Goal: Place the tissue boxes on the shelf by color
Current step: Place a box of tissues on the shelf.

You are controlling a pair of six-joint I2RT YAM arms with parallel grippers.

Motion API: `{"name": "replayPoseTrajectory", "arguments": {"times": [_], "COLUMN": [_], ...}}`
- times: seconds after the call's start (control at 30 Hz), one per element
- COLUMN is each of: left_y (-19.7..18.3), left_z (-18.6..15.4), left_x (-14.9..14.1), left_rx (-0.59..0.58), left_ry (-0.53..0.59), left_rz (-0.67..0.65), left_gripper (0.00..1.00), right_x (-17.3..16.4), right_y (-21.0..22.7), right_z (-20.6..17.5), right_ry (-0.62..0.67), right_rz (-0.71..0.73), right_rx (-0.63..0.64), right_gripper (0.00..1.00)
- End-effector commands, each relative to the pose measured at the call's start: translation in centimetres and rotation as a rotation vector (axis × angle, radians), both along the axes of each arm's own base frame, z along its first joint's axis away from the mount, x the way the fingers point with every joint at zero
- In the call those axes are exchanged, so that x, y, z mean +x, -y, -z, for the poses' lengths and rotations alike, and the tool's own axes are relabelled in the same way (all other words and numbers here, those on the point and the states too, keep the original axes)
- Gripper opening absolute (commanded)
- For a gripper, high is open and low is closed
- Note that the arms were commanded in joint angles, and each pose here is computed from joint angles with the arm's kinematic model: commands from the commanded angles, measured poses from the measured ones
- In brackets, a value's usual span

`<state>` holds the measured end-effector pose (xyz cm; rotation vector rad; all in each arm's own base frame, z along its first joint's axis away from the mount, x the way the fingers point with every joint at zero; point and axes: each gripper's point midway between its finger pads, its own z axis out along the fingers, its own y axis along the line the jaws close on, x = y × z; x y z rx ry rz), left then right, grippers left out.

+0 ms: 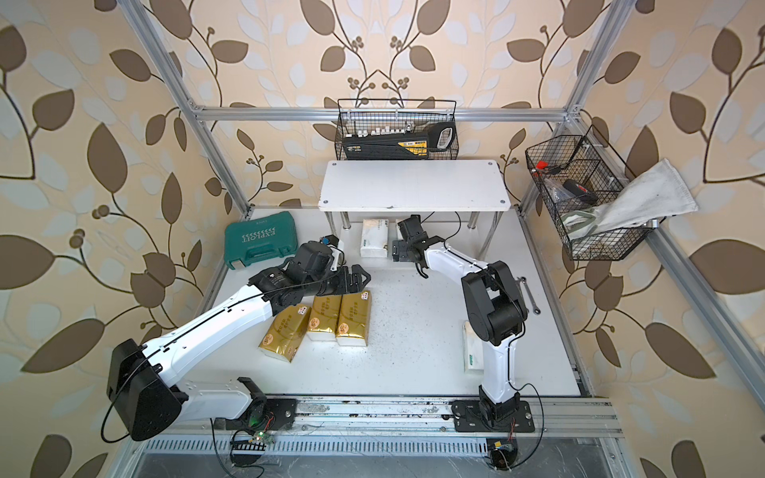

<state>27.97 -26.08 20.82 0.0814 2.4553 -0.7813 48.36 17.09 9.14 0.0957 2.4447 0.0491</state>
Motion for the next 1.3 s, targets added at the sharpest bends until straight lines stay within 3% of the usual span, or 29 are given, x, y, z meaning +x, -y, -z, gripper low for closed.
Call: {"name": "replayPoseTrajectory", "arguments": {"times": [0.0,0.9,1.27], "left_y": [0.2,0.2,0.5], "left_z": [-1.3,-1.5,-1.0], "left_x": [0.3,0.3,0.1], "left_rx": [-0.041,-0.056,-0.071], "left_ry": [0.023,0.034,0.018], "left_rz": [0.004,0.002,0.011], "left_gripper": [0.99,0.99,0.99], "right_x": [-0.9,-2.7,-5.3], "right_y": [0.5,-0.9,0.5], "right_z": [-0.5,-1.8,-3.4], "right_ry": [-0.005,0.002,0.017], "right_rz": [0.023,-0.019,0.023], "right_rx": [0.016,0.037,0.062], "right_gripper": [0.99,0.99,0.99]}}
